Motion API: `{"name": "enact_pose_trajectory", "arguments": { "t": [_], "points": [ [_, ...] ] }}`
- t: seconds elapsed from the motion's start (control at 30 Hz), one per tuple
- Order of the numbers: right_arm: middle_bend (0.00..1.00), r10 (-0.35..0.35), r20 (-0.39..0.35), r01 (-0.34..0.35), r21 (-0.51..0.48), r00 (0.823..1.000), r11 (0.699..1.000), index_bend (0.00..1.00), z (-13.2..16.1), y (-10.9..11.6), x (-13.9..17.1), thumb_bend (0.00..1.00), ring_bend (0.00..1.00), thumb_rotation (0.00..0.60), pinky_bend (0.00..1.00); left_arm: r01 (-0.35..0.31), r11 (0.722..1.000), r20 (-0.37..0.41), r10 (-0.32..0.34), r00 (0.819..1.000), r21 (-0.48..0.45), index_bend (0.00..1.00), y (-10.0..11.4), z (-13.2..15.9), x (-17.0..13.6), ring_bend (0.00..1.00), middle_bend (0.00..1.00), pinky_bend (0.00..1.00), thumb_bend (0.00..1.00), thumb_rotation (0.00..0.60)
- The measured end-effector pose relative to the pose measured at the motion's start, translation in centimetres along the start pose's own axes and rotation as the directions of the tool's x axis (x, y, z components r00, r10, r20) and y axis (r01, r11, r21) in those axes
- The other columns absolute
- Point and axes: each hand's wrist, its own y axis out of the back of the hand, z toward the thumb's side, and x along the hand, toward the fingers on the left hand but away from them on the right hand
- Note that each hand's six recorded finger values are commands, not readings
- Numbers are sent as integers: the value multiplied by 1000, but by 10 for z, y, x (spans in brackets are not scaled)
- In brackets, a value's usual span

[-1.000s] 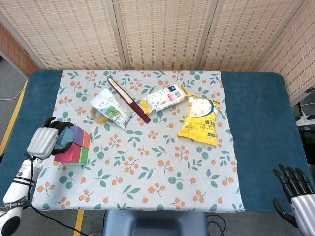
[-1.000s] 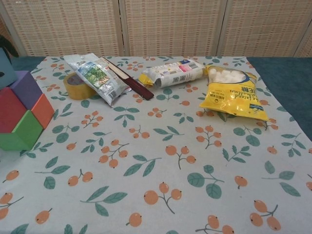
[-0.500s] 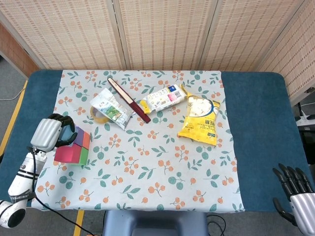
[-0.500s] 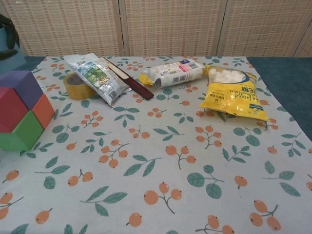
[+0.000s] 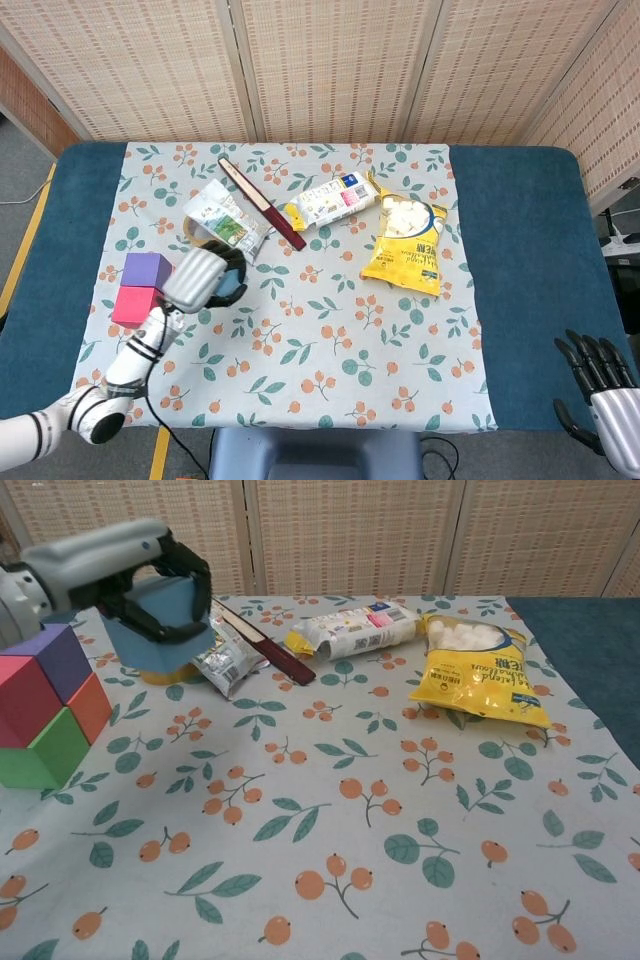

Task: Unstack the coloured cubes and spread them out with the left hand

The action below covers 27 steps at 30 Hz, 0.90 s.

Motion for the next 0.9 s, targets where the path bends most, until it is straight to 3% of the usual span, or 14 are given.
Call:
{"name": "enact_pose_trajectory", "arguments": {
  "t": [0.1, 0.27, 0.33, 0.43, 0.5, 0.73, 0.9],
  "points": [
    [0, 3, -3, -3, -18, 1000, 1000, 0, -2, 1, -1, 333, 0, 600, 0, 38, 999, 41, -38, 998, -7, 583, -30, 26, 12, 578, 669, 329, 412, 600],
    [0, 5, 2, -5, -38, 1000, 999, 0, -6, 5, -3, 333, 0, 600, 0, 87, 996, 71, -88, 994, 12, 481, -78, 50, 26, 426, 513, 202, 407, 600],
    [0, 6, 3, -6, -44, 1000, 999, 0, -8, 6, -4, 333, 0, 600, 0, 98, 995, 78, -99, 992, 20, 357, -92, 54, 29, 303, 380, 149, 390, 600],
    [0, 9, 4, -9, -53, 1000, 999, 0, -9, 6, -4, 333, 0, 600, 0, 130, 991, 87, -131, 988, 13, 55, -115, 62, 32, 45, 71, 30, 325, 600],
    [0, 8, 3, -7, -55, 1000, 998, 0, -9, 7, -4, 333, 0, 600, 0, 163, 987, 89, -163, 983, 7, 0, -125, 64, 33, 0, 0, 6, 307, 600],
    [0, 9, -5, -9, -50, 1000, 999, 0, -7, 6, -3, 334, 0, 600, 0, 182, 982, 117, -176, 977, -42, 0, -119, 74, 26, 0, 0, 3, 295, 600],
    [0, 18, -11, -18, -42, 1000, 999, 0, -5, 2, -3, 333, 0, 600, 0, 158, 986, 153, -147, 977, -61, 0, -91, 79, 9, 0, 0, 3, 289, 600]
  ]
}}
